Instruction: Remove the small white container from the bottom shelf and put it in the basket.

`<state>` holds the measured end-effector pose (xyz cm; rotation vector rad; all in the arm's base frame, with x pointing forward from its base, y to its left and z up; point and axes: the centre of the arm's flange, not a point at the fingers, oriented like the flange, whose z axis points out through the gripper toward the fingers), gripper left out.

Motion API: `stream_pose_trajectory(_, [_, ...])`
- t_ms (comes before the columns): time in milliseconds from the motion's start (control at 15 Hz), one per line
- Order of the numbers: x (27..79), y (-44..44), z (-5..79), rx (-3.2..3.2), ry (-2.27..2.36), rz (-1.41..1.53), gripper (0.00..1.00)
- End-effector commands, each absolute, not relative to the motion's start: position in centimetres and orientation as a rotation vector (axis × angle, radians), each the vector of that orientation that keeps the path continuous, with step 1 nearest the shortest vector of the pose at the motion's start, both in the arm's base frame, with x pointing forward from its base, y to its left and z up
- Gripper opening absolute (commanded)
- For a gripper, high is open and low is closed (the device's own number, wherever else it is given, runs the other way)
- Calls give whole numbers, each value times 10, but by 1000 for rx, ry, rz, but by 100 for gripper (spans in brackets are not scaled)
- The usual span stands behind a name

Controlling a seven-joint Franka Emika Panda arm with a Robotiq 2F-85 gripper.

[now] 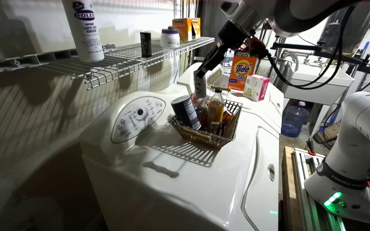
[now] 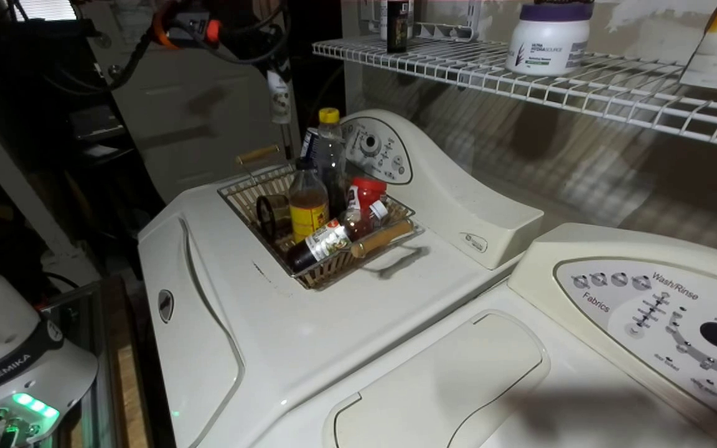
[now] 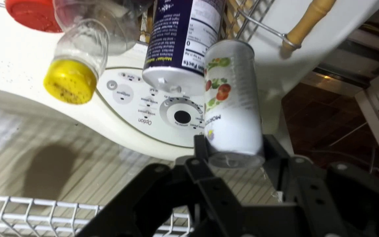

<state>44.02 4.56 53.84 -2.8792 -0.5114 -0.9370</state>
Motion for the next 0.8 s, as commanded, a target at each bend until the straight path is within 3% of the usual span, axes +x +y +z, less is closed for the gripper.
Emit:
stream_pose_trajectory(0, [410, 33, 515, -2841, -509, -928, 20])
stream_pose_trajectory(733, [406, -15, 464, -2907, -171, -865, 20])
